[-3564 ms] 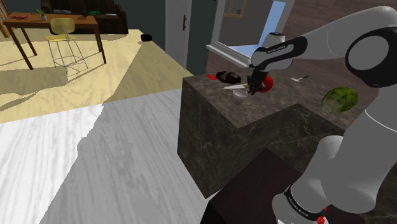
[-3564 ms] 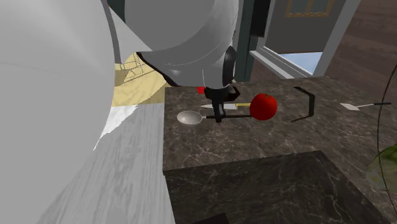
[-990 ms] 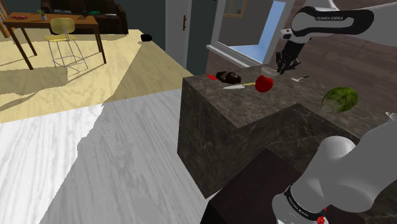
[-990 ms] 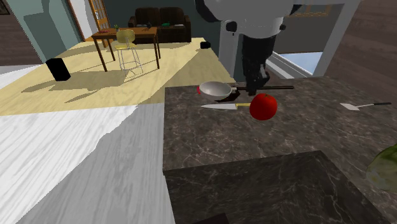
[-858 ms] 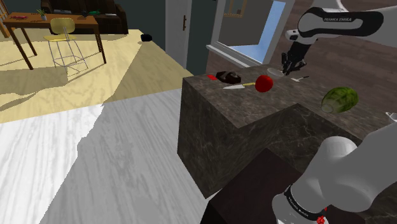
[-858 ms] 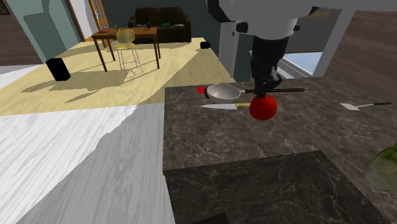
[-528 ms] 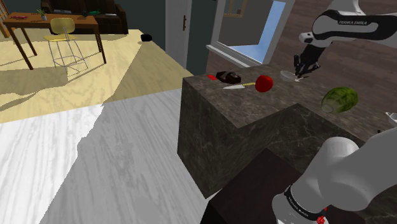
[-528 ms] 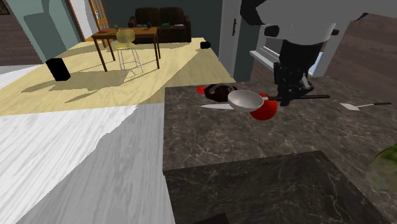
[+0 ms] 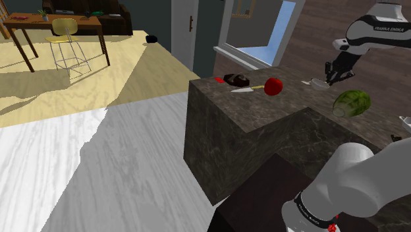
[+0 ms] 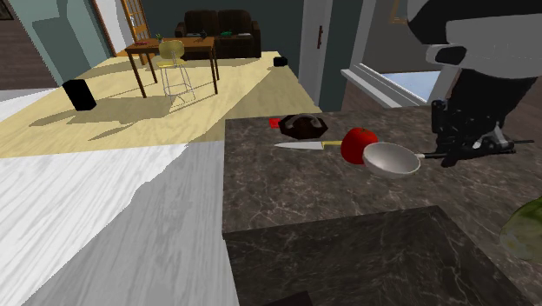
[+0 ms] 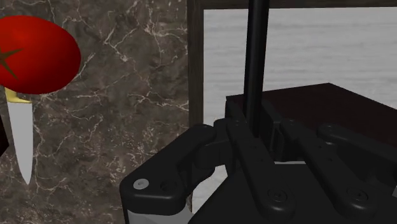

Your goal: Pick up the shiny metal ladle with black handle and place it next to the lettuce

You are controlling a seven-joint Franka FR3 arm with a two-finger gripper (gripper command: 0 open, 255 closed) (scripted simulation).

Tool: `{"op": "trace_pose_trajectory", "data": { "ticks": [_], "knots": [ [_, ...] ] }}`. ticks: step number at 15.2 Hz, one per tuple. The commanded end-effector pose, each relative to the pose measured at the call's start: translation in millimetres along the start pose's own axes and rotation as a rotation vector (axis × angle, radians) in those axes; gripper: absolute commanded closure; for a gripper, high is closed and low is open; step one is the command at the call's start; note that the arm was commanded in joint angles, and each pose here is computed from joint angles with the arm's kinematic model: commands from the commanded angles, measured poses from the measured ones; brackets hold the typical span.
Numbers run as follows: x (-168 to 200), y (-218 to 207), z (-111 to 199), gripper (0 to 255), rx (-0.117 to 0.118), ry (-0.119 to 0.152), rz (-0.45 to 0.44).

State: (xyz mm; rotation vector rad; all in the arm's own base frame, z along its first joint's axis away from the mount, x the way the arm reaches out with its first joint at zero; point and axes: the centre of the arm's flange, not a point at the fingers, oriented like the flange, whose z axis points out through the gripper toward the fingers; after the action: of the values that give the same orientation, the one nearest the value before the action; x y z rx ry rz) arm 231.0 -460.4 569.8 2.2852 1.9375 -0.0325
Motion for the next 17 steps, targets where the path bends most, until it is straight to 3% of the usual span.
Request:
{"op": "trace_pose_trajectory", "data": {
  "ticks": [1, 17],
  "knots": [
    [-19.5, -18.9, -1.8, 255, 0.0, 0.0, -0.001],
    [-168.5, -168.5, 0.0, 255, 0.0, 0.0, -0.001]
  ]
}}
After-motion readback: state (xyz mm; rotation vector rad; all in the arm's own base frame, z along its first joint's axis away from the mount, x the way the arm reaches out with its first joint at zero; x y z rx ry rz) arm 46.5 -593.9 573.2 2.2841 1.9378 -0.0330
